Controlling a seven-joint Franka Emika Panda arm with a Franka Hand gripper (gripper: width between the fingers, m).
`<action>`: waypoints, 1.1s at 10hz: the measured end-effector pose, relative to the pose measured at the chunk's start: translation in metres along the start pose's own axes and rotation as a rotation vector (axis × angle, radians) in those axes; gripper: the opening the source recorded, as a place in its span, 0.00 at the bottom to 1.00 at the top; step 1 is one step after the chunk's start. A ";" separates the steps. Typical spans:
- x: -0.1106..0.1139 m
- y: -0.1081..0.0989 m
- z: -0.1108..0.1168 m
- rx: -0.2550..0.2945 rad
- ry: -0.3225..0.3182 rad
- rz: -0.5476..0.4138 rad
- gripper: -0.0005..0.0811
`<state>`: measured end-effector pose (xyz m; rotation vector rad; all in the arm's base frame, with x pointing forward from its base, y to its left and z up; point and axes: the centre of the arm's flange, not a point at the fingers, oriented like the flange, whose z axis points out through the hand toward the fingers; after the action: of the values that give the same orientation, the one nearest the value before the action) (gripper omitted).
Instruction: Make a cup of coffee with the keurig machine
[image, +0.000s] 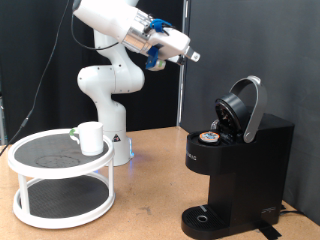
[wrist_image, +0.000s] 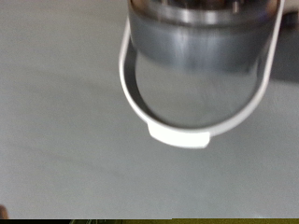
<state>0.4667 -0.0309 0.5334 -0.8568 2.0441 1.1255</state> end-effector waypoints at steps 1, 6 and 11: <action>-0.009 0.006 0.005 -0.037 -0.005 -0.001 1.00; -0.061 0.033 0.053 -0.042 0.058 0.006 1.00; -0.087 0.039 0.097 -0.051 0.121 -0.004 1.00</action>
<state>0.5080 0.0906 0.5780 -0.9746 2.1181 1.1529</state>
